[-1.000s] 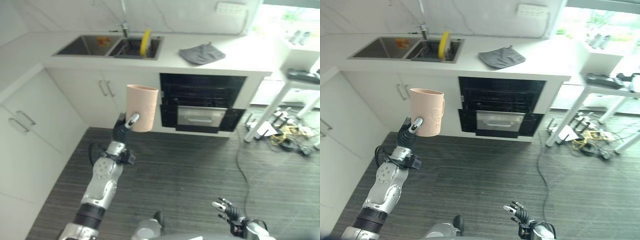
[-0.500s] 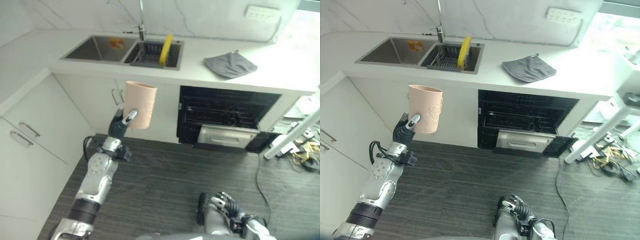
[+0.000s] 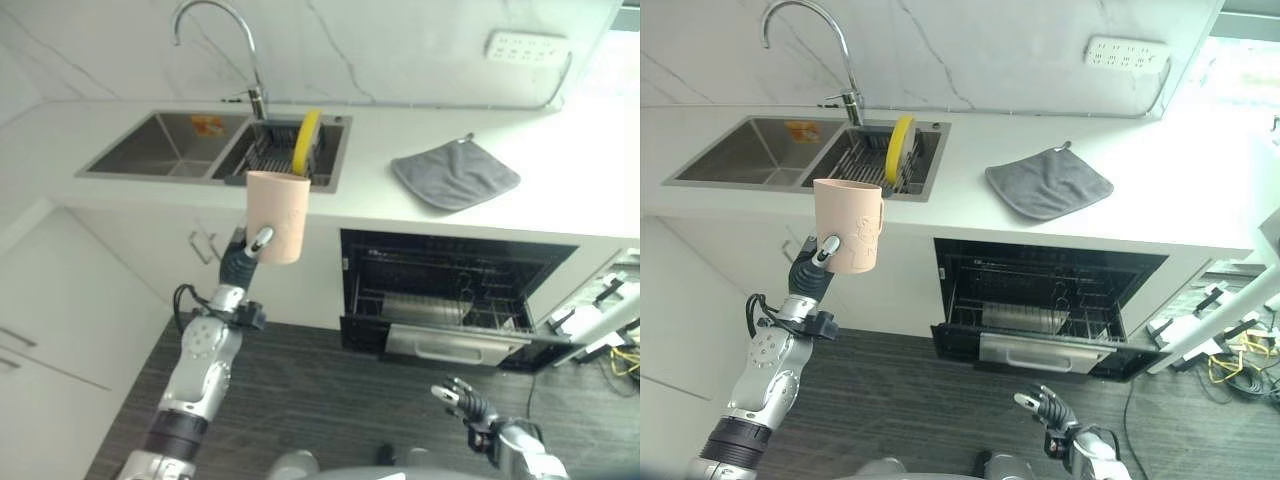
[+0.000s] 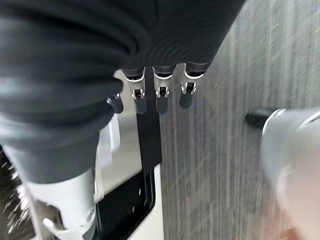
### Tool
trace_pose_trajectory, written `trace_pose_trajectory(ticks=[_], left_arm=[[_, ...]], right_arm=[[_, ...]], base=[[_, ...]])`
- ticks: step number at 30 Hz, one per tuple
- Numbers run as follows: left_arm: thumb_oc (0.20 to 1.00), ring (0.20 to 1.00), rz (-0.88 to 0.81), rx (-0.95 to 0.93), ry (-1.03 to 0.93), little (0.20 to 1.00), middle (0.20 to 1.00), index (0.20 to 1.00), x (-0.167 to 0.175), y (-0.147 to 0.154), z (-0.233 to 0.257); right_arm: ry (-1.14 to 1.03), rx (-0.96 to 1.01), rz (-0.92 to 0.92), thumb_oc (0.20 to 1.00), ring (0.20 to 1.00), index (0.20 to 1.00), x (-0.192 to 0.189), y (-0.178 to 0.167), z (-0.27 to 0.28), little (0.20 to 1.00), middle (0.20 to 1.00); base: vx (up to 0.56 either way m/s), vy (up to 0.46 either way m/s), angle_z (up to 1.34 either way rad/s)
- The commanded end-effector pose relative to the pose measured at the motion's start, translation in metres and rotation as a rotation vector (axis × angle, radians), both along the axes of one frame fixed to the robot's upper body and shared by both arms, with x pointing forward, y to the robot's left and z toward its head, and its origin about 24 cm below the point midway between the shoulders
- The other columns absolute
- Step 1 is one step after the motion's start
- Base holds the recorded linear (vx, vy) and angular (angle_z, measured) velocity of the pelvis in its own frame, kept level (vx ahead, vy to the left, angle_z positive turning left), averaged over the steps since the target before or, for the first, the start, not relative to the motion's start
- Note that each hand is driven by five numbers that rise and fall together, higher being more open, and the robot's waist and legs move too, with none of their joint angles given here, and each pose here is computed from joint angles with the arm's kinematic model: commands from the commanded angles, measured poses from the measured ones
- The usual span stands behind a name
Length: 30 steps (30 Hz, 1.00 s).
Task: Place the dishes in the dishwasher.
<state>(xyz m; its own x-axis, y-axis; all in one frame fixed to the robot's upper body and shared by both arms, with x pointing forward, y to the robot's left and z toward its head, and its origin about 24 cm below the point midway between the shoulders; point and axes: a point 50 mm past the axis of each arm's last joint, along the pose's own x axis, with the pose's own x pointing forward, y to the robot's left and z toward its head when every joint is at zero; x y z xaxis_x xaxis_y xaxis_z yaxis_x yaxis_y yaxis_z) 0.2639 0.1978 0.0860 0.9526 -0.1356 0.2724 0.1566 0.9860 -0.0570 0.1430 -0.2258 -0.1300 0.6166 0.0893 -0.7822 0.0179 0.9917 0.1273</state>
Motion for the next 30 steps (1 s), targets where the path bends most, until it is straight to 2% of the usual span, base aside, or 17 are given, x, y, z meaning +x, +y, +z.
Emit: trace_pose_trajectory(ticks=[1,4,19,26,30], left_arm=[[0.2,0.2,0.006,-0.017,-0.209,0.2,0.2,0.2,-0.002,-0.002,0.037],[0.2,0.2,-0.027,-0.013,-0.218,0.2,0.2,0.2,-0.003,-0.005,0.039],[0.2,0.2,-0.061,0.03,-0.202,0.2,0.2,0.2,0.003,-0.008,0.042],[0.2,0.2,-0.046,0.045,-0.222,0.2,0.2,0.2,0.007,-0.005,0.047],[0.2,0.2,-0.03,0.038,-0.256,0.2,0.2,0.2,0.007,-0.009,0.049]], right_arm=[[-0.111,-0.018,0.041,1.0,1.0,1.0,0.016,-0.004,0.012,1.0,1.0],[-0.119,-0.014,0.006,1.0,1.0,1.0,0.014,-0.006,0.012,1.0,1.0],[-0.041,-0.033,-0.027,1.0,1.0,1.0,-0.008,0.004,-0.003,1.0,1.0],[-0.054,-0.027,0.093,1.0,1.0,1.0,-0.008,0.015,-0.003,1.0,1.0],[-0.091,-0.014,0.183,1.0,1.0,1.0,0.011,0.027,0.002,1.0,1.0]], base=[[0.09,0.168,-0.42],[0.05,0.206,-0.74],[-0.02,0.083,-0.01],[-0.08,-0.19,-0.14],[-0.1,-0.481,-0.26]])
